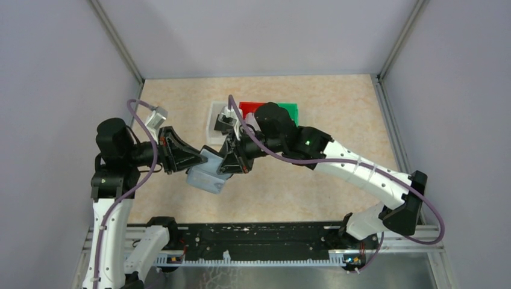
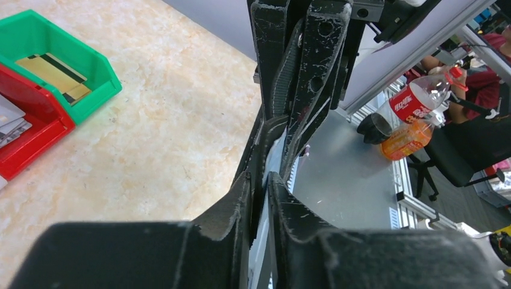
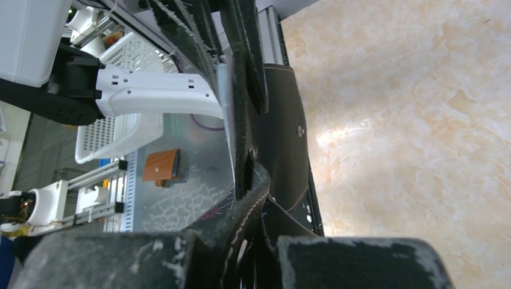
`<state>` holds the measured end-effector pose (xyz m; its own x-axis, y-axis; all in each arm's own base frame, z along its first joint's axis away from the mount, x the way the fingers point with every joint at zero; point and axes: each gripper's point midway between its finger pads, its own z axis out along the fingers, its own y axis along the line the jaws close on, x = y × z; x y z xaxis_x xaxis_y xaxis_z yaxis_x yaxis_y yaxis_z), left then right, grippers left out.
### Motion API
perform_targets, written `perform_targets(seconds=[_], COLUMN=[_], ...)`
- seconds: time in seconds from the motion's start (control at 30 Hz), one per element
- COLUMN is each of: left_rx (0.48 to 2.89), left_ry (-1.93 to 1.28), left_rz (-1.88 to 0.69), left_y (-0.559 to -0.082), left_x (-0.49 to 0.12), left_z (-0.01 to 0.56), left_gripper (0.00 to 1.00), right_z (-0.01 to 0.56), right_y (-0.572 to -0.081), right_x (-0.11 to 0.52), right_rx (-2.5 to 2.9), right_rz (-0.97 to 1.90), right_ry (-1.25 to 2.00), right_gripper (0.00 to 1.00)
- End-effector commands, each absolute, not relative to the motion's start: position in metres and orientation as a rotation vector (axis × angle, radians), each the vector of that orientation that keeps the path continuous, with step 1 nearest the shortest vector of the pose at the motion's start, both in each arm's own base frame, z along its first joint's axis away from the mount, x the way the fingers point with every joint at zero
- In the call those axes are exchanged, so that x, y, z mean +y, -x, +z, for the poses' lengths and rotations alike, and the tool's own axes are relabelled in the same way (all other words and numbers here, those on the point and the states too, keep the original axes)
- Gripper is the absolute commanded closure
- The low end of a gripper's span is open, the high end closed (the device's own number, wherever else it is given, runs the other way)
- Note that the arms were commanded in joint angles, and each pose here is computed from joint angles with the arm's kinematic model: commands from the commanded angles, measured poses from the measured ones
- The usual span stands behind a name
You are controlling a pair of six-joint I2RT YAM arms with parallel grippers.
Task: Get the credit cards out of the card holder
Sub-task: Remove the credit card from the card holder.
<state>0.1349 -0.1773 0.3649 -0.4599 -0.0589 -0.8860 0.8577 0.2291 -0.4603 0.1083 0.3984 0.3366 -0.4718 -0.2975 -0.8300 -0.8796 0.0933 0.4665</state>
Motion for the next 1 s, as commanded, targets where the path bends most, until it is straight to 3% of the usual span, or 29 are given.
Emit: perform_targets(seconds=[0.0, 0.13, 0.33, 0.4, 0.63, 0.7, 0.8, 0.87, 0.97], left_rx=[1.625, 1.633, 1.626, 1.605, 1.592, 1.593, 1.597, 1.597, 1.592], left_ry=[-0.828, -0.817, -0.835, -0.857, -0.874, -0.863, -0.831, -0.810, -0.765], left_rz=[-1.382, -1.430, -1.565, -1.557, -1.550, -1.542, -1.526, -1.512, -1.469], left_y=[-0.124, -0.122, -0.105, -0.101, -0.103, -0.106, -0.111, -0.114, -0.121], left_x=[-0.179, -0.180, -0.181, -0.181, -0.181, -0.181, -0.182, -0.182, -0.182], left_z=[0.362, 0.362, 0.375, 0.375, 0.373, 0.375, 0.380, 0.384, 0.390], left_gripper=[0.83, 0.85, 0.58, 0.57, 0.98, 1.00, 1.00, 1.00, 1.00], right_z=[0.399, 0.410, 0.418, 0.415, 0.409, 0.409, 0.412, 0.413, 0.417], right_y=[-0.096, -0.098, -0.099, -0.101, -0.101, -0.103, -0.110, -0.117, -0.127], right_x=[0.408, 0.412, 0.412, 0.412, 0.417, 0.418, 0.418, 0.415, 0.400], right_rx=[1.587, 1.543, 1.528, 1.553, 1.640, 1.655, 1.660, 1.646, 1.580], right_rz=[1.501, 1.524, 1.532, 1.522, 1.550, 1.545, 1.559, 1.584, 1.639], right_ry=[1.190, 1.167, 1.155, 1.164, 1.239, 1.245, 1.199, 1.131, 0.970], right_gripper=[1.00, 1.00, 1.00, 1.00, 1.00, 1.00, 0.82, 0.64, 0.55])
